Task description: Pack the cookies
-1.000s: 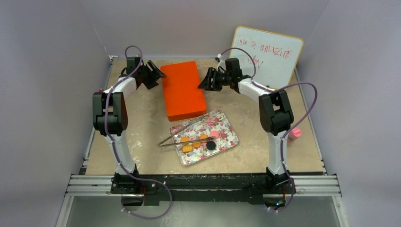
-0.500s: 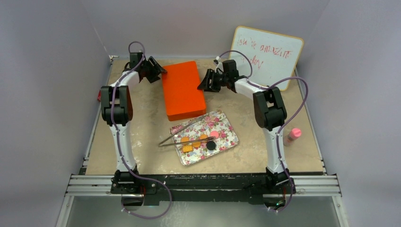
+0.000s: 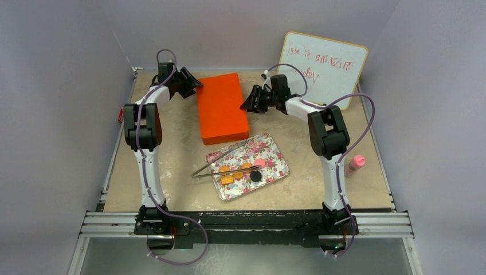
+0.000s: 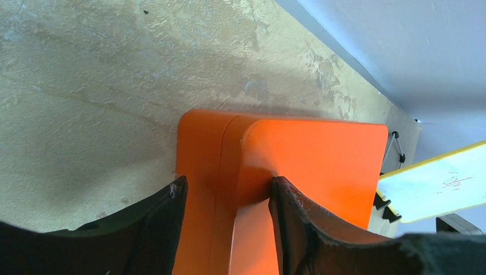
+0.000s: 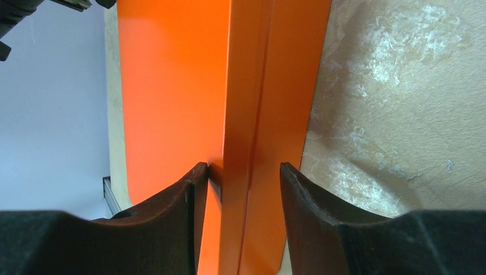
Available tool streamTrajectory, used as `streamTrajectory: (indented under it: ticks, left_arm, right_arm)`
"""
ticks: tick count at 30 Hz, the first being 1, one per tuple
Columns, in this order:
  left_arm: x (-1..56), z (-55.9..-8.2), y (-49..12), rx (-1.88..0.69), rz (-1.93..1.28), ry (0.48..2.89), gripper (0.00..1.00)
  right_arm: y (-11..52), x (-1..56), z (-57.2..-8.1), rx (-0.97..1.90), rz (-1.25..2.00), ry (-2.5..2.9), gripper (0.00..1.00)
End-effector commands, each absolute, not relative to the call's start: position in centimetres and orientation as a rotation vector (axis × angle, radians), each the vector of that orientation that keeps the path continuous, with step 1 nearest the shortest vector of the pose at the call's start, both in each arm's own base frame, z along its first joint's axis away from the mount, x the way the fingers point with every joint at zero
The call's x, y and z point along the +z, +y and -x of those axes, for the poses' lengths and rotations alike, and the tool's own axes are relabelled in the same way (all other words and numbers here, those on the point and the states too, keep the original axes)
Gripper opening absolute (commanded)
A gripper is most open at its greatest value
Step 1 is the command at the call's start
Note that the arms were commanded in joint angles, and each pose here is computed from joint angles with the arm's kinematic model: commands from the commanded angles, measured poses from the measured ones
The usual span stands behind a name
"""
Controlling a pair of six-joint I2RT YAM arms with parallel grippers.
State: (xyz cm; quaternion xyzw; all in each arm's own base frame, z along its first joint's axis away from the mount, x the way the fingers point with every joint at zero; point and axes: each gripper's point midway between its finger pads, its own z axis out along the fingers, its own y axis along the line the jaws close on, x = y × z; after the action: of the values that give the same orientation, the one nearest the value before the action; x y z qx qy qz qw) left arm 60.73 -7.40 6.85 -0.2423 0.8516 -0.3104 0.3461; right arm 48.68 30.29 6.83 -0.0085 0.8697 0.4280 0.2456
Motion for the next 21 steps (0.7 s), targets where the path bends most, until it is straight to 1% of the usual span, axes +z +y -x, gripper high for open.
streamTrajectory:
  ticks: [1,6,10,15,21]
  left_arm:
    - [0.1,-58.4,-5.8,-0.651,0.693,2.359,0.52]
    - [0.4,-58.1,-6.7,-0.675,0.675,2.367,0.53]
    - [1.8,-58.3,-7.4,-0.694,0.635,2.348,0.54]
    - [4.4,-59.1,-8.1,-0.732,0.569,2.298,0.53]
    - [6.0,-59.5,-9.2,-0.818,0.488,2.268,0.43]
  right_arm:
    - [26.2,0.7,-47.5,0.917,-0.171,2.579,0.49]
    - [24.9,-2.1,-46.5,0.806,-0.218,2.688,0.45]
    - [24.3,-3.3,-45.8,0.760,-0.206,2.729,0.42]
    - [26.3,-1.2,-43.9,0.941,-0.164,2.691,0.34]
    - [30.5,2.0,-41.3,1.174,-0.070,2.627,0.23]
